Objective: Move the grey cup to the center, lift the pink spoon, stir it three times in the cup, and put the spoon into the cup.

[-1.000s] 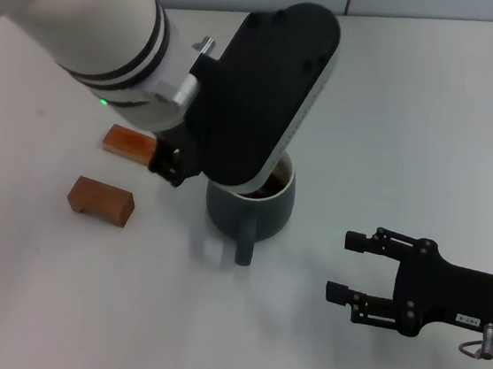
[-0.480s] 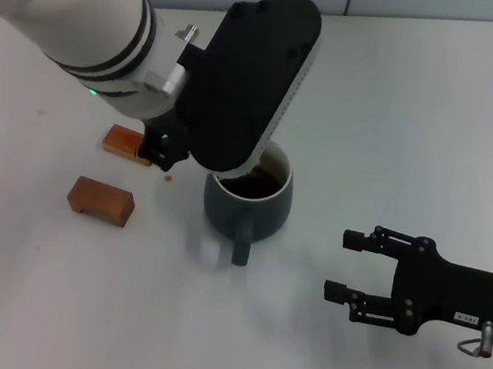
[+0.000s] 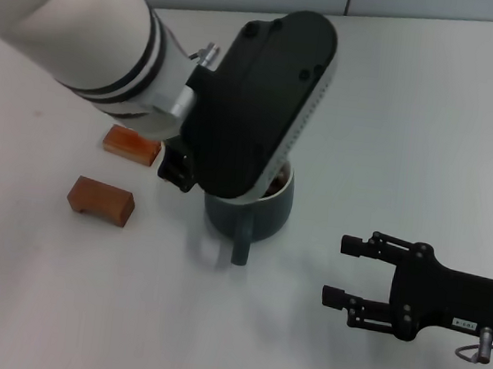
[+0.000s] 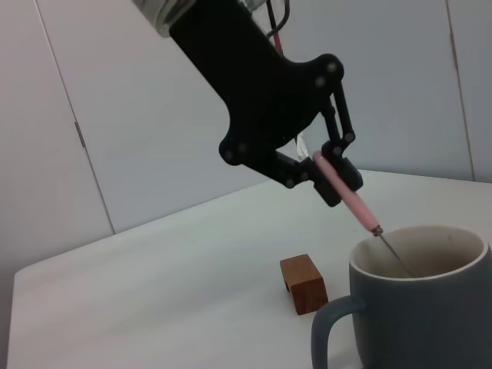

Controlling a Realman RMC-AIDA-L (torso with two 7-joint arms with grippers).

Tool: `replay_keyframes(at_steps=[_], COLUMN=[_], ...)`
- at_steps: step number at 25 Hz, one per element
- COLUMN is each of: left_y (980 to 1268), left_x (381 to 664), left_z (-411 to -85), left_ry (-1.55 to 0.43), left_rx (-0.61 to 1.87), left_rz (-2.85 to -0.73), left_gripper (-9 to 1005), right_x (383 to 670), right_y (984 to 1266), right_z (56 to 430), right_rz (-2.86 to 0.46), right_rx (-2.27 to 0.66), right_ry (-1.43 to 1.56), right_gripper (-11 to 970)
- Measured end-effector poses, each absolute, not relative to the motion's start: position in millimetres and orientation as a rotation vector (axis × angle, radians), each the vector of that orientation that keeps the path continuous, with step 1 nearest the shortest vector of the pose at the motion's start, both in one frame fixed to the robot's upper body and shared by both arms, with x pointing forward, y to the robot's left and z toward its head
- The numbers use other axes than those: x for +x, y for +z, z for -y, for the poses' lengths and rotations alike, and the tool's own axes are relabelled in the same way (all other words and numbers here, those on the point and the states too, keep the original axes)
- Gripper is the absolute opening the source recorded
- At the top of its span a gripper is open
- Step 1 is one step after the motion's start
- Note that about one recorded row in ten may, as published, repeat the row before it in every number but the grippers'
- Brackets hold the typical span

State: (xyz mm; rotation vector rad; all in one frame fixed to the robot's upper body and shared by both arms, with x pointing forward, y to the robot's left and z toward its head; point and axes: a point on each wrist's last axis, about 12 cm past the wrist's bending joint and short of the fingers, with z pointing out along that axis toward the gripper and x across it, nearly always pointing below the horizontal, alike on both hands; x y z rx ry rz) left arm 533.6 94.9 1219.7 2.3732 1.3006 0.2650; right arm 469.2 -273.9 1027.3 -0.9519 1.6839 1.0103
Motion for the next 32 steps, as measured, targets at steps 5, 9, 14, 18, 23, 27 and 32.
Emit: replay_keyframes(at_steps=[5, 9, 14, 18, 23, 27, 32], left_y=[1216.7, 1217.1, 1219.6, 1221.8, 1235.7, 1251.4, 1250.6], left_x=[533.7, 534.5, 534.8, 538.0, 543.3, 544.6, 541.2], left_z=[-104.1, -107.4, -113.1, -119.2, -138.7, -170.6, -241.2], left_ry=[0.244, 0.231, 0.186, 0.113, -0.092, -0.262, -0.399], left_rx=[2.358, 2.325, 2.227, 2.13, 1.945, 1.725, 1.373], left_rz=[-1.365, -1.408, -1.414, -1.435, -1.422, -1.361, -1.311], left_gripper=[132, 132, 131, 203, 390, 505, 626], right_x=[471.1, 473.2, 474.6, 475.1, 475.2, 475.9, 476.7], right_y=[1028.4, 1029.5, 1030.3, 1030.5, 1030.5, 1031.1, 1031.8], right_z=[272.9, 272.2, 271.6, 271.5, 271.6, 271.8, 272.2], right_rz=[-1.679, -1.675, -1.673, -1.674, -1.675, -1.671, -1.666], right_rx=[-0.957, -0.962, -0.965, -0.965, -0.965, -0.963, -0.965], right_ry=[1.011, 1.01, 1.01, 1.011, 1.01, 1.007, 1.0], right_gripper=[787, 787, 787, 787, 788, 788, 787])
